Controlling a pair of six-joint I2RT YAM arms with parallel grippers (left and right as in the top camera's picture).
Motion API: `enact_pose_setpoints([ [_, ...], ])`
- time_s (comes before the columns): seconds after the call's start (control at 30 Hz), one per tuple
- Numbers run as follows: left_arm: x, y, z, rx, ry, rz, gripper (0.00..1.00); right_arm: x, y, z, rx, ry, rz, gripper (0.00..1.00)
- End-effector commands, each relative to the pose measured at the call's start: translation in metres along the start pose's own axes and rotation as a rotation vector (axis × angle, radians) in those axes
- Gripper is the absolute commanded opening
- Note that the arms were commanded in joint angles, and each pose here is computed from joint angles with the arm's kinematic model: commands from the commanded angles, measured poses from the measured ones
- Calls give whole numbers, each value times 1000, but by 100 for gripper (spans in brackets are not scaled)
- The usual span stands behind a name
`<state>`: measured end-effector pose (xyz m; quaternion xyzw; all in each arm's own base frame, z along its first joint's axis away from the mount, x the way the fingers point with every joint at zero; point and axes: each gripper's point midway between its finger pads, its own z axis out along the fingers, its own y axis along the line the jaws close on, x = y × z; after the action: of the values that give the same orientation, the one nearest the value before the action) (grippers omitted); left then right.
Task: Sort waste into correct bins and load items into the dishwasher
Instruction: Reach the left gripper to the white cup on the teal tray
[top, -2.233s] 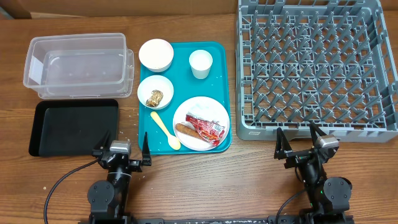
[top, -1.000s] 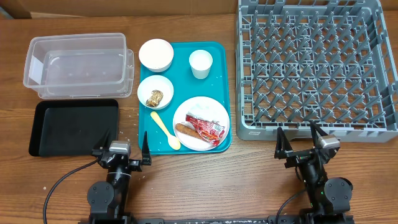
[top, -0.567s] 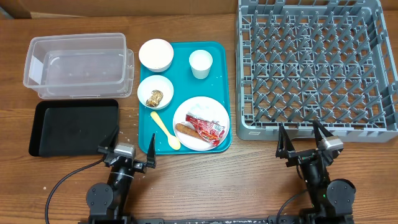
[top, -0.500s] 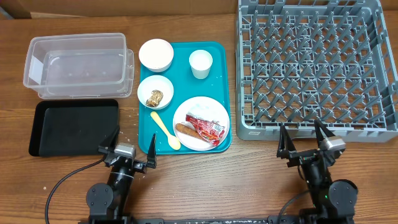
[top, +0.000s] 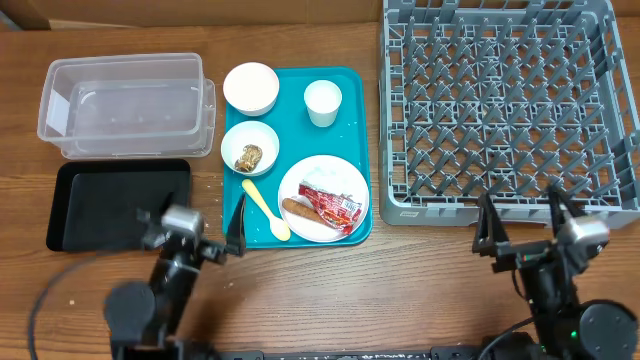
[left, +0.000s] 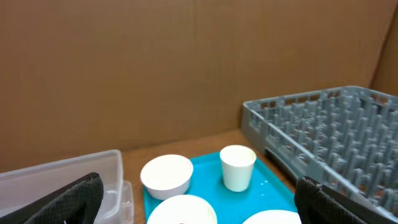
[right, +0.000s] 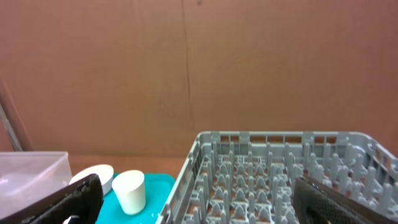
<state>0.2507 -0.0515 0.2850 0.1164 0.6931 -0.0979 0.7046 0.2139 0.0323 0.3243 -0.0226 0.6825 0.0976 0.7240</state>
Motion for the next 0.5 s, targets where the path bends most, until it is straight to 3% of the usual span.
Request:
enact_pose_setpoints([
  [0.0,-38,-3,18,56,31,-24,100,-24,-2,8,23,34,-13,100],
  [0.27,-83,17,79,65,361,-126,100,-34,0,39,31,320,13,100],
  [0.47,-80,6,129,124,636,-179,100,-35,11,67,-22,528,50,100],
])
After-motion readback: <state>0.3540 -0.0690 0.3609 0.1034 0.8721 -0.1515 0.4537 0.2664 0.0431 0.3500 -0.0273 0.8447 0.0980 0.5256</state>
